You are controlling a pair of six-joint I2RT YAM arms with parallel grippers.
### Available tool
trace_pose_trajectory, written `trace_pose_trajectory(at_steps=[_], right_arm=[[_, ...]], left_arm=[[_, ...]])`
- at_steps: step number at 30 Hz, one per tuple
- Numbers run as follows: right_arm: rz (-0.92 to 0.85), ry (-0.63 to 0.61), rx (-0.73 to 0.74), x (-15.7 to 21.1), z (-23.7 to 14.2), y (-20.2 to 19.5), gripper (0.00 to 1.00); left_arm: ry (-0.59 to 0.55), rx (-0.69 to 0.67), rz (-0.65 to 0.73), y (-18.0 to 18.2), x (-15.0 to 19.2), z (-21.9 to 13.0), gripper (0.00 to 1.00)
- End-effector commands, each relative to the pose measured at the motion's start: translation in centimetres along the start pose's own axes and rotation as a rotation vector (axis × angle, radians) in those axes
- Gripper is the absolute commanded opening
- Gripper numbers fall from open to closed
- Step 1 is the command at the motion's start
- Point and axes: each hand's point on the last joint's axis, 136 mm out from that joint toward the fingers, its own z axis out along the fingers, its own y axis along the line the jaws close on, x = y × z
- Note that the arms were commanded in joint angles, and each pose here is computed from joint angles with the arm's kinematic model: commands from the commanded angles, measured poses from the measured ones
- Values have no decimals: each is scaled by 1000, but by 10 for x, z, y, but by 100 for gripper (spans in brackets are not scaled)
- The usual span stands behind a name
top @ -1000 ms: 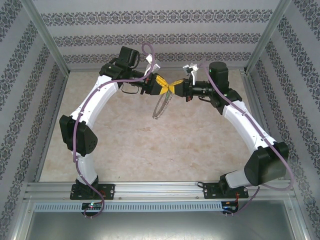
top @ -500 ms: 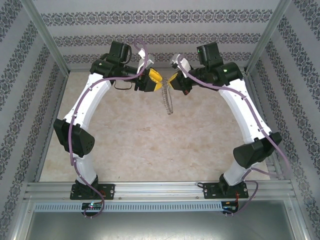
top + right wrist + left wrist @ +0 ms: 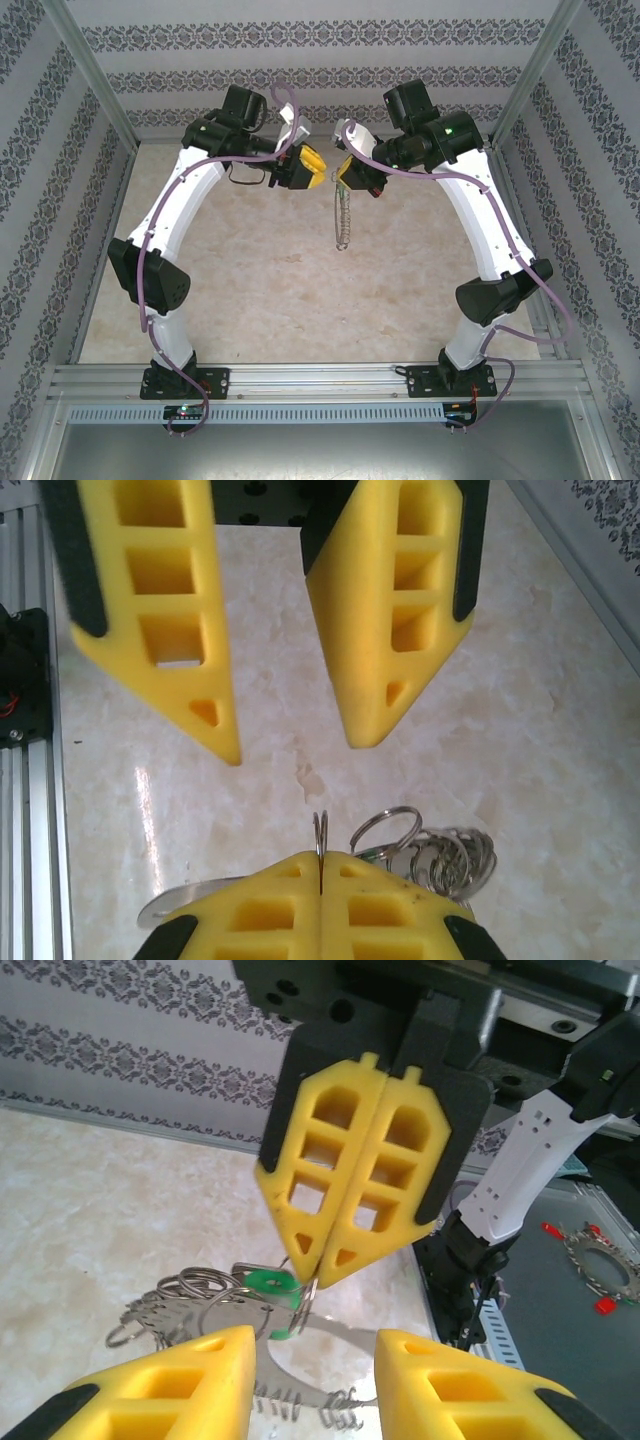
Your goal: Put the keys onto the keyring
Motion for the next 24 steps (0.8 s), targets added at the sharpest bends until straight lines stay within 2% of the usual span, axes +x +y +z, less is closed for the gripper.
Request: trace_pose_trajectory(at_steps=[1, 24], right_arm=[[-40, -21, -9, -9, -5, 8, 0], [-49, -50, -7, -14, -5, 9, 0]], left_arm=[[-13, 59, 22, -12, -5, 8, 36], [11, 66, 11, -3, 2, 28, 36]])
